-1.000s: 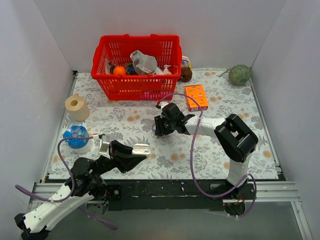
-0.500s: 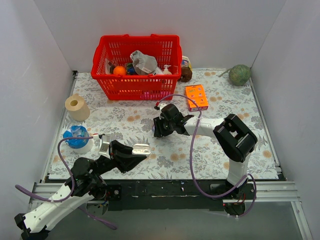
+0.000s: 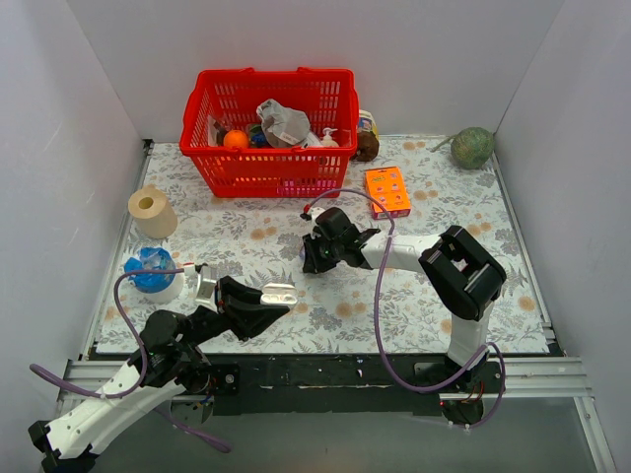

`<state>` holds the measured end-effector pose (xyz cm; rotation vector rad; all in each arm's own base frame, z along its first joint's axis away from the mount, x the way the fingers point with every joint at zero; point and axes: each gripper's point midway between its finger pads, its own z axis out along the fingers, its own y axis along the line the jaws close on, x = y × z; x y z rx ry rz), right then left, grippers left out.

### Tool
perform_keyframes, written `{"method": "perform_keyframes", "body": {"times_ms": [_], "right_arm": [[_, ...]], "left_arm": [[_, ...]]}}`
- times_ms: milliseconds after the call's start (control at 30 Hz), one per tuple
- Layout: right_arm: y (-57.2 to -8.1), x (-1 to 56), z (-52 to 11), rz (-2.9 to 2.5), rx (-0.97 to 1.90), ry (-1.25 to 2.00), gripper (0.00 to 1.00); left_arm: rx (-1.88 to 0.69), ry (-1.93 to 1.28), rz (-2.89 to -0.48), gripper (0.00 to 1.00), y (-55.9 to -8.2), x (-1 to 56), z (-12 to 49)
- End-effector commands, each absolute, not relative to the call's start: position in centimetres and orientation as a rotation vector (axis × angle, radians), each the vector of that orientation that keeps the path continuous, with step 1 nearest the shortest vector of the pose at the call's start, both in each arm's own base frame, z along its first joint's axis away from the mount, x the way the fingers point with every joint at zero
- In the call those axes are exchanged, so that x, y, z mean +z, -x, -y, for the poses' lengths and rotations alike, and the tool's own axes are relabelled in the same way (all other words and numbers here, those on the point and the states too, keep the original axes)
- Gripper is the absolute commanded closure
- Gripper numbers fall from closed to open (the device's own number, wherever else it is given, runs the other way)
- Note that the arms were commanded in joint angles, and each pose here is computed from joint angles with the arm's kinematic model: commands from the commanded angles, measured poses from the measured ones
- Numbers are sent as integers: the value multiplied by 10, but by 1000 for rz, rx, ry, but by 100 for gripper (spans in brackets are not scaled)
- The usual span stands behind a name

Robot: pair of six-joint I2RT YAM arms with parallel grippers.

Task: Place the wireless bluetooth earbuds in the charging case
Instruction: Pick up the earbud from the center of the board.

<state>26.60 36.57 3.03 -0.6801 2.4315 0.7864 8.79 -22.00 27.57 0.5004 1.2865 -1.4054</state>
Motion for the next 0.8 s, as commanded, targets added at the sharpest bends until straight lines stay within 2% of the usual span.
{"method": "perform_keyframes", "body": {"times_ms": [0,33,133,200,500,767], "right_arm": [[-264,15,-361,-2459,760,696,79],[-264,16,-361,-2458,763,696,86],[-264,21,-363,-2430,784,699,99],[-263,26,-361,-2410,793,689,99],[-259,141,-342,-2140,822,676,99],[-223,183,-306,-2066,868,643,99]], "left_arm": [[-1403,-489,-1272,100,-89,285,218],[-1403,-489,-1270,100,-88,285,218],[-1402,-487,-1270,100,-89,286,218],[-1403,-491,-1268,100,-88,286,218],[-1396,-487,-1249,100,-89,292,217],[-1401,-461,-1234,100,-94,300,219]]}}
